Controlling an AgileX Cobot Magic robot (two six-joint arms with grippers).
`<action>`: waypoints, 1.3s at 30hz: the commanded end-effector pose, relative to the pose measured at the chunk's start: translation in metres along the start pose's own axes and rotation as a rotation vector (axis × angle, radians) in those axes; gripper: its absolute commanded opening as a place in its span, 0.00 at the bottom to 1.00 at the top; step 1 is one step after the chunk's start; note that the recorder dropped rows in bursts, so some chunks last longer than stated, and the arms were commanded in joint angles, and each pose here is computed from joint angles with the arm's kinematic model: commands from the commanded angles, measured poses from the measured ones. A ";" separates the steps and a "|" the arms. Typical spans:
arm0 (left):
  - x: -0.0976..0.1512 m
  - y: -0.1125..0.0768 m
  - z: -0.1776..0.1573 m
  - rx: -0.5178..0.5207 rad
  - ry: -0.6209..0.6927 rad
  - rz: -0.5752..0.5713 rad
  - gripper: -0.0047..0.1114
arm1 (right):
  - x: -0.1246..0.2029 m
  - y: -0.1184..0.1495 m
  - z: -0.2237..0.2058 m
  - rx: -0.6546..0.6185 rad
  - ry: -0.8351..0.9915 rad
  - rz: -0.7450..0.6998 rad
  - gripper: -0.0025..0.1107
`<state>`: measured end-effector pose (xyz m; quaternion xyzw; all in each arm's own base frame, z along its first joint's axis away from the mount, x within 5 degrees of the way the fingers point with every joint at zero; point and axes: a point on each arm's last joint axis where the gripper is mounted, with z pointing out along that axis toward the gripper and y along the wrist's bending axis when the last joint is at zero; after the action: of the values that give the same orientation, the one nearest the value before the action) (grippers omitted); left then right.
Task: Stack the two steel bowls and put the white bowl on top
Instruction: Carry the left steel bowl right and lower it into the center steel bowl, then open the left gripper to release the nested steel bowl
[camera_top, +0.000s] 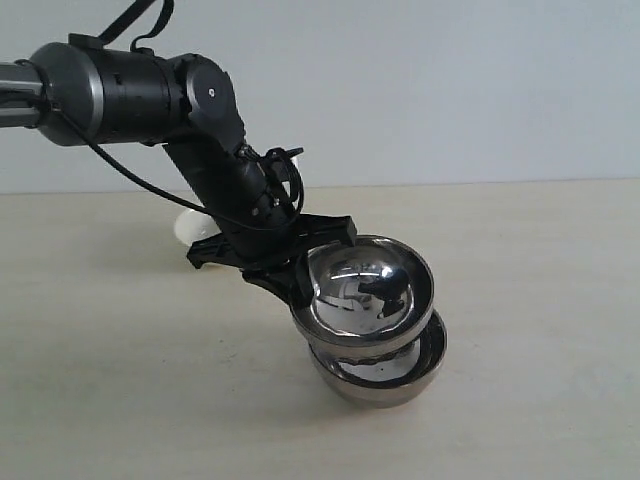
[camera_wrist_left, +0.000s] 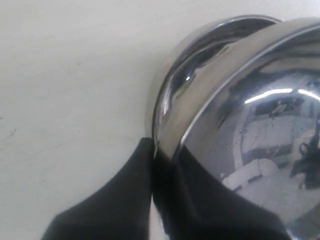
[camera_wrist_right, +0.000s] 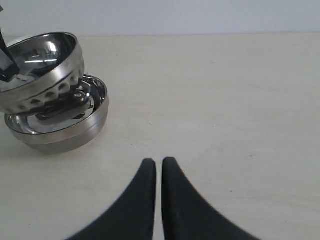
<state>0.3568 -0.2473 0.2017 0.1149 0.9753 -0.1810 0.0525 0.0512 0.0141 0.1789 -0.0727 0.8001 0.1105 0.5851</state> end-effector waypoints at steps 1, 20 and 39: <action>-0.002 -0.002 0.003 0.002 0.003 -0.005 0.07 | -0.001 0.000 -0.001 0.002 -0.016 -0.005 0.02; 0.001 -0.004 0.026 -0.008 0.049 -0.002 0.07 | -0.001 0.000 -0.001 0.001 -0.016 -0.002 0.02; 0.002 -0.006 0.026 0.017 0.054 0.019 0.07 | -0.001 0.000 -0.001 0.001 -0.016 -0.002 0.02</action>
<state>0.3565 -0.2589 0.1775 0.1257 0.9753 -0.1795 0.0276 0.0512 0.0141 0.1789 -0.0722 0.8001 0.1112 0.5850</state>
